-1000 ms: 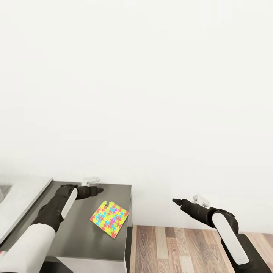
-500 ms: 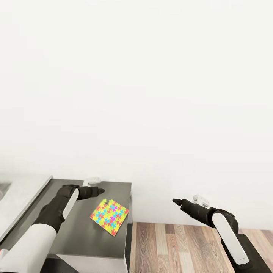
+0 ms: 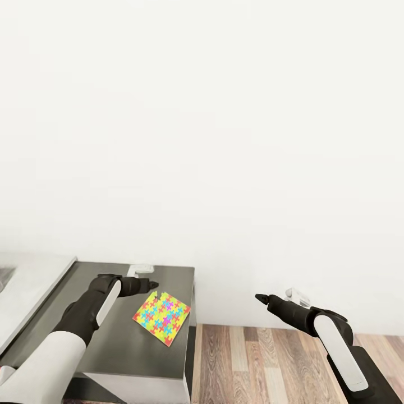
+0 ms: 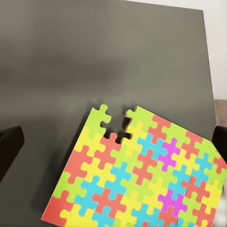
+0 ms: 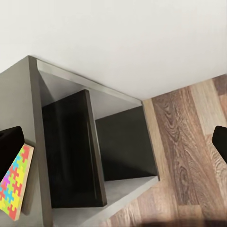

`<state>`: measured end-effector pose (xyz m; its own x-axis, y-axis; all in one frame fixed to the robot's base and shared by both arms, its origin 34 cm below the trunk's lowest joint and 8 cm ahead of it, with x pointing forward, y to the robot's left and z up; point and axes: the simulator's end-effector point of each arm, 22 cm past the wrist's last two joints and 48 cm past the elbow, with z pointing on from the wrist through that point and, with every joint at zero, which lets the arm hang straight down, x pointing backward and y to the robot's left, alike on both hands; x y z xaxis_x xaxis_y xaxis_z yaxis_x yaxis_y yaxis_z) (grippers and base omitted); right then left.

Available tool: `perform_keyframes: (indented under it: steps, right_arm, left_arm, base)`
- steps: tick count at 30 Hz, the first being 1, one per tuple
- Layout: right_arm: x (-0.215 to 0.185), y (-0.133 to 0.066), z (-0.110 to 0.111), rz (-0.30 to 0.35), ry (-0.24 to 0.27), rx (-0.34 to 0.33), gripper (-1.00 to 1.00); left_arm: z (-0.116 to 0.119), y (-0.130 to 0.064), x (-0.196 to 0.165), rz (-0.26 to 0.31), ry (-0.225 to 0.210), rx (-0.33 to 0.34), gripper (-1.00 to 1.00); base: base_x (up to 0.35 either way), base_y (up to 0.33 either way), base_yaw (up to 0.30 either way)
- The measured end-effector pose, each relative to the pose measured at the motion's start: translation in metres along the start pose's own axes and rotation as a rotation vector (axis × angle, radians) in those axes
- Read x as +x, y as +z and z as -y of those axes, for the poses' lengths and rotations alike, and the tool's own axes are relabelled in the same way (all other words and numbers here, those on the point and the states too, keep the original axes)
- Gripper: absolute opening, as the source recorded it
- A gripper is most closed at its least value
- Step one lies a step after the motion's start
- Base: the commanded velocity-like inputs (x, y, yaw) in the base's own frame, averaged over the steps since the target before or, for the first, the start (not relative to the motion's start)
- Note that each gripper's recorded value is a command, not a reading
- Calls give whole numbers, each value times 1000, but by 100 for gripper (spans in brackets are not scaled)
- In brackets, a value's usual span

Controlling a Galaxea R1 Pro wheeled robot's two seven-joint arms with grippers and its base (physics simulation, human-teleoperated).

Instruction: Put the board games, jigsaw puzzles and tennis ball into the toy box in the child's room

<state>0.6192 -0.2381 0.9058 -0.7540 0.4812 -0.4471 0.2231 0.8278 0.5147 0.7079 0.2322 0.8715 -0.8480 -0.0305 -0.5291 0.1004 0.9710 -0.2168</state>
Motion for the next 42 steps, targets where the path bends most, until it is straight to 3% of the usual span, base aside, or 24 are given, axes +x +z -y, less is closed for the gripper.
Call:
perform_keyframes:
  steps: [42]
  right_arm:
    - [22,21,20,-58,21,32,100]
  left_arm:
    - [-8,28,29,-60,-12,1,100]
  base:
    - [0,0,0]
